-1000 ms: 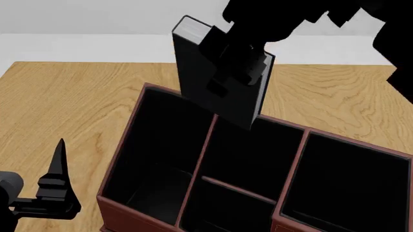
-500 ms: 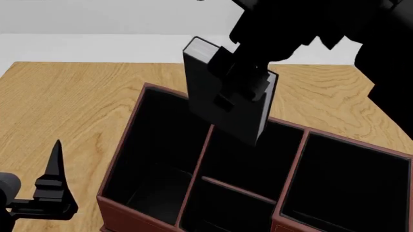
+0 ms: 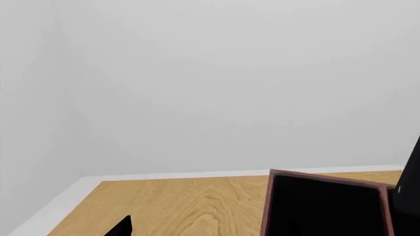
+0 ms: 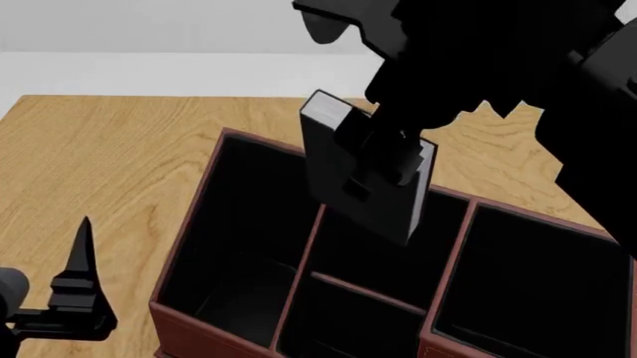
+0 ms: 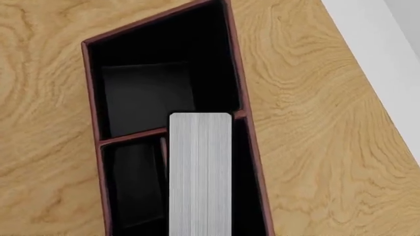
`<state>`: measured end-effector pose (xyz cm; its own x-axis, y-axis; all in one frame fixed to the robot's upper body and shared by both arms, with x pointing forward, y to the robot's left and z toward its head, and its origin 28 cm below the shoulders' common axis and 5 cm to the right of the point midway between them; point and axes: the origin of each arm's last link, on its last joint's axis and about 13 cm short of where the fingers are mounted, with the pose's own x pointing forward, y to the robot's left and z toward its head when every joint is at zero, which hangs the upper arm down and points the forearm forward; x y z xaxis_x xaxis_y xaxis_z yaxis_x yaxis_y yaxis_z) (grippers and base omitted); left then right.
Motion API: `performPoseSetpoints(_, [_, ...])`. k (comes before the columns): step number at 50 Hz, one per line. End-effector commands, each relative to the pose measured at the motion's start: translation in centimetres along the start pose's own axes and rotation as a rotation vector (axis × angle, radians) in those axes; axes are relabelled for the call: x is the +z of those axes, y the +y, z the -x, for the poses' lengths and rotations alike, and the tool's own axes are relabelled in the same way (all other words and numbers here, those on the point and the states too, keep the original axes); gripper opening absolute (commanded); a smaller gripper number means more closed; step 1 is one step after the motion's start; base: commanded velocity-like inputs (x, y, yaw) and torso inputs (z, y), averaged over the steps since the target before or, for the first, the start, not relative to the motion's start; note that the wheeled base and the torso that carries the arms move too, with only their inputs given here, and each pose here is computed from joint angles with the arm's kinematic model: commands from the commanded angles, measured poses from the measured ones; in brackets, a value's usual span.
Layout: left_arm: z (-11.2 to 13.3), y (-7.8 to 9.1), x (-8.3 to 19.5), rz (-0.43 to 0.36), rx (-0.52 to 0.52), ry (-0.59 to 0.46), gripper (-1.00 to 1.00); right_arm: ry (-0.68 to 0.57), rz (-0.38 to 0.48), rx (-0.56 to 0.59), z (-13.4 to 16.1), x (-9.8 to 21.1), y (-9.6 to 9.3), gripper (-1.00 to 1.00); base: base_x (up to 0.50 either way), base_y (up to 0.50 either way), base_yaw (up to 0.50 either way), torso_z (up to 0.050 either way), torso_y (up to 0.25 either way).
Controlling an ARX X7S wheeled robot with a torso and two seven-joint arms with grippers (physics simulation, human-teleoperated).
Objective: Pick up the book and place it in the front compartment of the caddy.
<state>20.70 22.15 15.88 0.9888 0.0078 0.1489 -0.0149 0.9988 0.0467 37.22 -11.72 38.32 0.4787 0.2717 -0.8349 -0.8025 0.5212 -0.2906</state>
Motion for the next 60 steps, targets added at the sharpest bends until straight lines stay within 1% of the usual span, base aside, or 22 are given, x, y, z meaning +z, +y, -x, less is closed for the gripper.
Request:
performPoseSetpoints(1, [0.1, 0.1, 0.1, 0.000, 0.004, -0.002, 1.00, 0.004, 0.021, -0.027, -0.6, -0.4, -0.1, -1.00, 0.00, 0.00, 0.00, 0.000, 0.000])
performPoseSetpoints(25, [0.0, 0.2, -0.1, 0.001, 0.006, 0.001, 1.00, 0.063, 0.029, -0.033, -2.6, -1.0, -0.5, -1.00, 0.00, 0.00, 0.00, 0.000, 0.001])
performPoseSetpoints(33, [0.2, 0.3, -0.1, 0.000, 0.013, 0.002, 1.00, 0.080, 0.044, -0.044, -3.3, -1.4, -0.5, -1.00, 0.00, 0.00, 0.00, 0.000, 0.001])
performPoseSetpoints(60, [0.2, 0.3, -0.2, -0.001, 0.018, 0.002, 1.00, 0.099, 0.040, -0.059, -5.7, -2.3, -0.7, -1.00, 0.00, 0.00, 0.00, 0.000, 0.001])
